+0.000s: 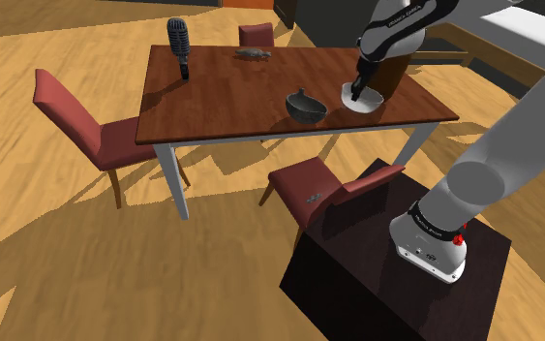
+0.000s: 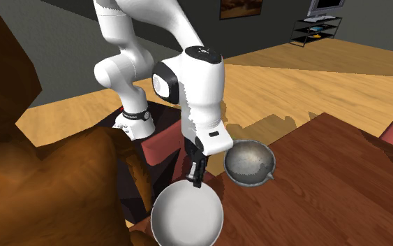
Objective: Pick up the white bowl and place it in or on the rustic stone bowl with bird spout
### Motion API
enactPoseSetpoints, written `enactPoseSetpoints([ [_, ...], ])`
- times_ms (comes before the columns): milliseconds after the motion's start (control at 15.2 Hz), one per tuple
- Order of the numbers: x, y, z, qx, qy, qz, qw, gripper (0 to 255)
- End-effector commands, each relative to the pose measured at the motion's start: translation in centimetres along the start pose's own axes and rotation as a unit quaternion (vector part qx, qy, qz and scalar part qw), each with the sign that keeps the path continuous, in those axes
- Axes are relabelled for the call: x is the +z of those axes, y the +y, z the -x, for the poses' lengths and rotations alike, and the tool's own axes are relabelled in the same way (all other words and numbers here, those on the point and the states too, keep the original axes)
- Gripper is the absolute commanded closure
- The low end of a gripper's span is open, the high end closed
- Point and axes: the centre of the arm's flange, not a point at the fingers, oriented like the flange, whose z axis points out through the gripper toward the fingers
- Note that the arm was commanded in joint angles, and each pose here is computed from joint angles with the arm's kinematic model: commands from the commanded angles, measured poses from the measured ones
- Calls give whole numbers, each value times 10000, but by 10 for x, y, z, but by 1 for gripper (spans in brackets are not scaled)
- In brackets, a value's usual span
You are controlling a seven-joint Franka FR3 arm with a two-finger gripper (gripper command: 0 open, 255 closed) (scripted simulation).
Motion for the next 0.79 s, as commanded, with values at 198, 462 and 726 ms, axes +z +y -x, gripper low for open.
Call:
enactPoseSetpoints([
  [198,-26,2,0,0,1,1,10000,255],
  [462,-47,4,-1,0,1,1,10000,255],
  [726,-68,7,-1,0,1,1,10000,255],
])
